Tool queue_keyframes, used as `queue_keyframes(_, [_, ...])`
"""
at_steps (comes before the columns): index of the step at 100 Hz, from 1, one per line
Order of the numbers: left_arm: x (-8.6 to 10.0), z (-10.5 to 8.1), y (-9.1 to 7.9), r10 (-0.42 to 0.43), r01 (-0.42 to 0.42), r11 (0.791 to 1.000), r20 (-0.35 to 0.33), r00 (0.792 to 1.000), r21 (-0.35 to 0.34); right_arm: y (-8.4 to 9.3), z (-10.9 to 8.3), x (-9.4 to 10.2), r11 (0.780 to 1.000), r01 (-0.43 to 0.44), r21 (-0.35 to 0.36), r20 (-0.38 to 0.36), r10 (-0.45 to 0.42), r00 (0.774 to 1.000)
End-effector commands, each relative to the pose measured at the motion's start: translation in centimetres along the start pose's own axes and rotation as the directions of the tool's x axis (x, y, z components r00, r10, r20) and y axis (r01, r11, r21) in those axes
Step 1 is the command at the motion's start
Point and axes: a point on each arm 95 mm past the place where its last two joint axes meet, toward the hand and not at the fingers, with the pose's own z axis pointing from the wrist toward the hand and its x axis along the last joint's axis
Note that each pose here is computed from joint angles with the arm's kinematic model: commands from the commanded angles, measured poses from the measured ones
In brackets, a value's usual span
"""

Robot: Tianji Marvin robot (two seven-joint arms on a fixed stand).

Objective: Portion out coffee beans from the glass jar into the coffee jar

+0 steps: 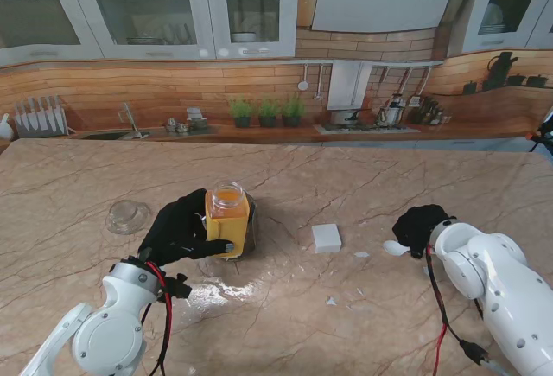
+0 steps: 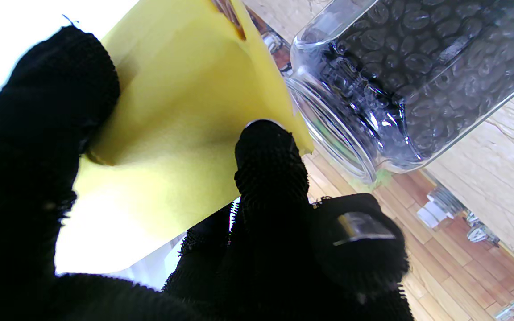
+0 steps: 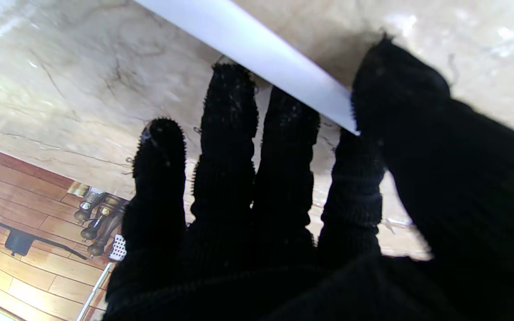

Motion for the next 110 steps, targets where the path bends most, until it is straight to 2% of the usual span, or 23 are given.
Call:
queue_keyframes(1, [0.3, -0.1, 0.0, -0.007, 0.007, 1.000, -0.004, 1.000, 0.001, -4.3, 0.0, 1.7, 0.994, -0.002, 0.107, -0.030, 0.006, 1.000])
queue_keyframes(18, [0.4, -0.1, -0.2, -0.005, 0.005, 1.000, -0.012, 1.000, 0.003, -4.6, 0.0, 1.8, 0.995, 0.007, 0.098, -0.035, -0.004, 0.999])
queue_keyframes(35, [0.5, 0.0, -0.2, -0.007, 0.007, 1.000, -0.014, 1.000, 0.005, -3.6, -0.7, 1.7, 0.995, 0.032, 0.091, -0.057, -0.027, 0.998])
queue_keyframes(45, [0.5, 0.0, -0.3, -0.007, 0.007, 1.000, -0.015, 1.000, 0.006, -3.0, -1.1, 1.7, 0.995, -0.007, 0.103, -0.054, 0.012, 0.998])
queue_keyframes(68, [0.6, 0.0, -0.6, -0.006, 0.006, 1.000, -0.022, 1.000, 0.008, -2.8, -1.4, 1.6, 0.990, 0.004, 0.143, -0.051, 0.004, 0.999])
queue_keyframes(80, [0.6, 0.0, -0.6, -0.005, 0.005, 1.000, -0.021, 1.000, 0.009, -2.7, -1.5, 1.6, 0.992, 0.028, 0.125, -0.074, -0.019, 0.997])
queue_keyframes(97, [0.6, 0.0, -0.6, -0.006, 0.006, 1.000, -0.017, 1.000, 0.011, -1.6, -2.1, 1.5, 0.995, 0.064, 0.078, -0.117, -0.055, 0.992])
queue_keyframes(110, [0.6, 0.0, -0.5, -0.006, 0.006, 1.000, -0.017, 1.000, 0.011, -0.9, -2.3, 1.7, 0.994, 0.045, 0.097, -0.119, -0.033, 0.992])
